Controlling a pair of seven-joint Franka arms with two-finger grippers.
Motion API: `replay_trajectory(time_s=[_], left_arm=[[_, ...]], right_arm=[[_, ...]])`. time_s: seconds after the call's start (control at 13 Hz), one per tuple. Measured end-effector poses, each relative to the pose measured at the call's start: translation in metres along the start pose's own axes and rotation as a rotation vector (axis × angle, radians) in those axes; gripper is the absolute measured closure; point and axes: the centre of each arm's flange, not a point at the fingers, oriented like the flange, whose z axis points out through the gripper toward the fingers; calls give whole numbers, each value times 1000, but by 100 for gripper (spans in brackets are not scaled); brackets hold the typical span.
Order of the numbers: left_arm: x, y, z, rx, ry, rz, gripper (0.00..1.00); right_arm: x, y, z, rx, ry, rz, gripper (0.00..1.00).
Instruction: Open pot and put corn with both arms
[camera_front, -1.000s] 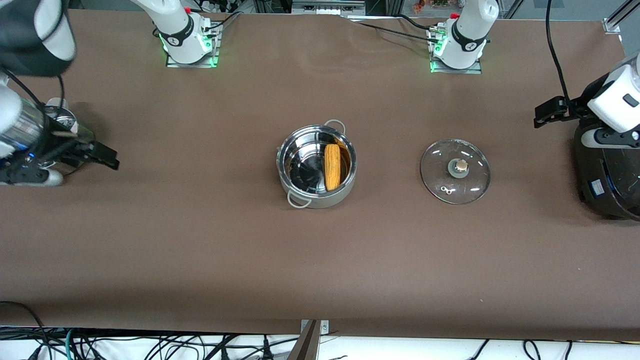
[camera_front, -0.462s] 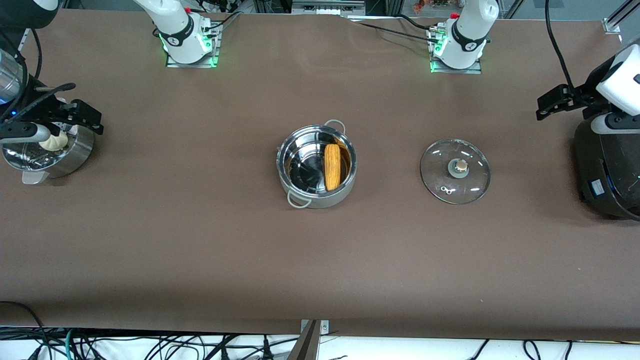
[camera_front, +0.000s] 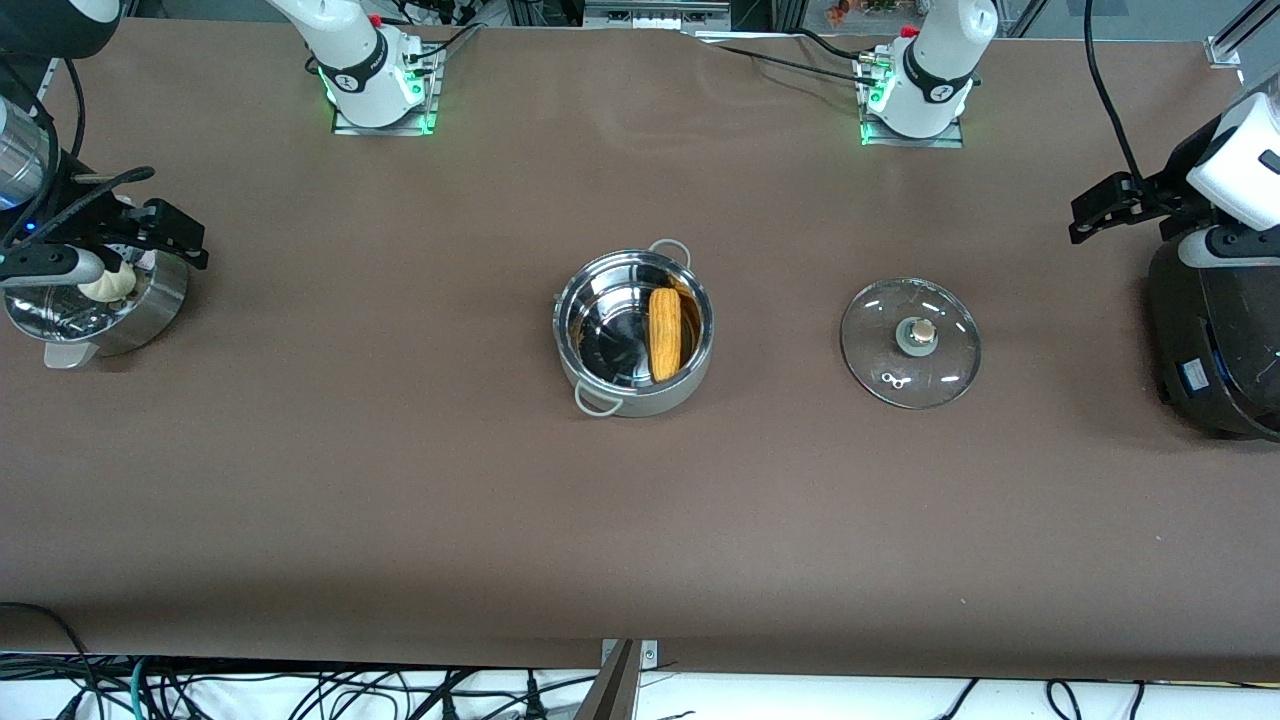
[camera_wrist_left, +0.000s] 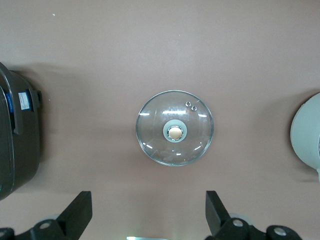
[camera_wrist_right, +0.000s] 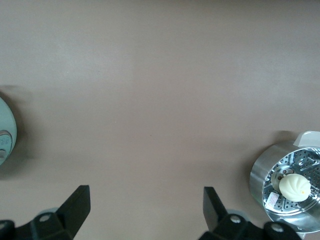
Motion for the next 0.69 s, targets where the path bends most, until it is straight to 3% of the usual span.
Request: replay_trajectory(time_s=[0.69], left_arm=[[-1,-3,1,0,-3,-6,0]], right_arm=[[2,-1,1,16,4,26,0]])
